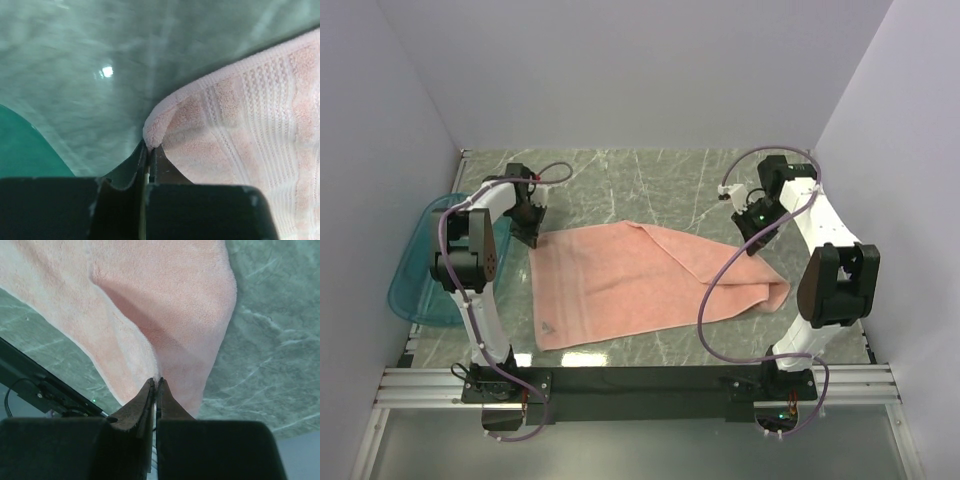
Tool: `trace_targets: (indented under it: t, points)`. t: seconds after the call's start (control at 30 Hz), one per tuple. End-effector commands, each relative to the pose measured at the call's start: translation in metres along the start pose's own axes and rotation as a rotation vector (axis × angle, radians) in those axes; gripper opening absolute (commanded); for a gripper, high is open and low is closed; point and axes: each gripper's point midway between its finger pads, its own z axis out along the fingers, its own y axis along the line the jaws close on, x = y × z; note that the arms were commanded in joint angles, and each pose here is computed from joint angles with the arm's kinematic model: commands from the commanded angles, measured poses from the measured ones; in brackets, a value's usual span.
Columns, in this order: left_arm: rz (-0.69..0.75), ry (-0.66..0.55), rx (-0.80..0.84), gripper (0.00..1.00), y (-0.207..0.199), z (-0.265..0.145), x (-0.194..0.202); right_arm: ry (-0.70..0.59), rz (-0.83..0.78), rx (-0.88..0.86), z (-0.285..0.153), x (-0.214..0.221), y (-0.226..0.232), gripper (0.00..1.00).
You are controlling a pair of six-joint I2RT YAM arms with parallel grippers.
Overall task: Roll the towels
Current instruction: Flatten the towel
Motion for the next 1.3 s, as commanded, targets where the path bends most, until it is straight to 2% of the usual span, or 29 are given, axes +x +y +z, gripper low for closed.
trace_targets:
  t: [0.0,0.23,0.33,0.37,0.47,0.67,0.83,0.97,1.0,1.03,1.07,1.27]
  points:
    - [-0.012,0.024,-0.058,0.0,0.032,0.012,0.001,-0.061,0.02,-0.002,-0.004,-0.022,0.0,0.0]
    - [0.018,-0.085,-0.03,0.0,0.028,-0.022,-0.027,-0.195,0.092,0.081,-0.025,-0.052,-0.021,0.0]
    - [0.023,-0.195,0.043,0.0,0.013,-0.056,-0.055,-0.302,0.104,0.158,-0.053,-0.071,-0.038,0.0]
    - [0.032,-0.255,0.059,0.0,0.01,-0.075,-0.071,-0.346,0.166,0.187,-0.067,-0.068,-0.052,0.0]
    - [0.049,-0.372,0.115,0.01,-0.003,-0.115,-0.097,-0.475,0.21,0.257,-0.107,-0.083,-0.068,0.0]
    - [0.085,-0.586,0.125,0.01,-0.017,-0.197,-0.122,-0.683,0.27,0.374,-0.179,-0.081,-0.078,0.0]
    - [0.098,-0.691,0.091,0.0,-0.024,-0.242,-0.108,-0.769,0.3,0.462,-0.209,-0.05,-0.071,0.0]
    - [0.119,-0.792,0.073,0.0,-0.038,-0.277,-0.075,-0.849,0.311,0.585,-0.24,-0.019,-0.051,0.0]
    - [0.116,-0.827,0.063,0.0,-0.039,-0.285,-0.072,-0.847,0.327,0.596,-0.237,-0.01,-0.049,0.0]
    - [0.114,-0.826,0.068,0.0,-0.042,-0.282,-0.064,-0.863,0.322,0.624,-0.242,-0.005,-0.047,0.0]
    - [0.121,-0.873,0.057,0.0,-0.046,-0.299,-0.055,-0.89,0.323,0.68,-0.255,0.005,-0.038,0.0]
    - [0.131,-0.967,0.081,0.0,-0.069,-0.33,-0.015,-0.995,0.307,0.878,-0.288,0.032,-0.004,0.0]
